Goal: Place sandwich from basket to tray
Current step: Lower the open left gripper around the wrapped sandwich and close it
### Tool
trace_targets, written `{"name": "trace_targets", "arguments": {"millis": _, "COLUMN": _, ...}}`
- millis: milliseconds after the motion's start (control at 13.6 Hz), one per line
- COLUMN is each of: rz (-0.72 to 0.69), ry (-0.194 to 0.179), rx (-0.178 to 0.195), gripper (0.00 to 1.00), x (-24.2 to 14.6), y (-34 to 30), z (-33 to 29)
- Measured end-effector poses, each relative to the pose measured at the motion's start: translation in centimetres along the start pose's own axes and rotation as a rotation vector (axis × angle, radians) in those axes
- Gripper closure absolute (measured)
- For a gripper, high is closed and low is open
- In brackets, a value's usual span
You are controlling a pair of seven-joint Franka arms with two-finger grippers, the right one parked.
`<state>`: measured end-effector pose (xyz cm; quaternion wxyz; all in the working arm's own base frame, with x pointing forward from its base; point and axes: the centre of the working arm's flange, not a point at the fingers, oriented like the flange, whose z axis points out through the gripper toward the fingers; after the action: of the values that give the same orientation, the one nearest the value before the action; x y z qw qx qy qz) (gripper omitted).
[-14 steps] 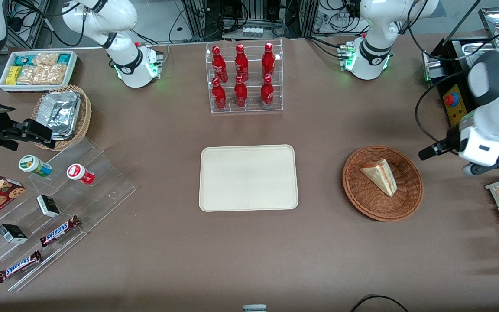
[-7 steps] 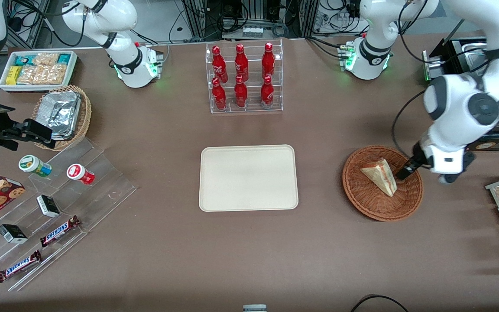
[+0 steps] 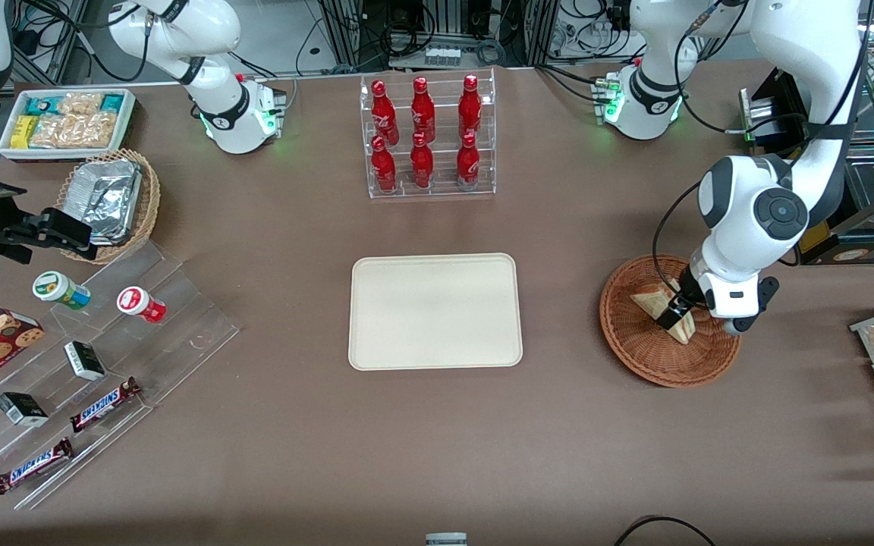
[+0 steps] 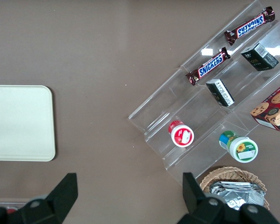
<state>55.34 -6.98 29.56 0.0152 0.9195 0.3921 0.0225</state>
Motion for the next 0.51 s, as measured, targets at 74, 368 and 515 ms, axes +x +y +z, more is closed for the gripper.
{"name": "trace_targets", "arguments": {"millis": 74, "rz": 0.0, "ry": -0.005, "rx": 0.006, "gripper": 0.0, "x": -0.1, "y": -0.1, "z": 0.4}}
{"name": "trace_targets", "arguments": {"millis": 368, "rz": -0.011, "ry": -0.019, "rx": 0.025, "gripper": 0.0, "x": -0.7, "y": -0.9, "z": 1.8}}
{"name": "trace_targets", "arguments": {"millis": 515, "rz": -0.02, "ry": -0.02, "rx": 0.027, "gripper": 0.0, "x": -0.8, "y": -1.0, "z": 2.4}}
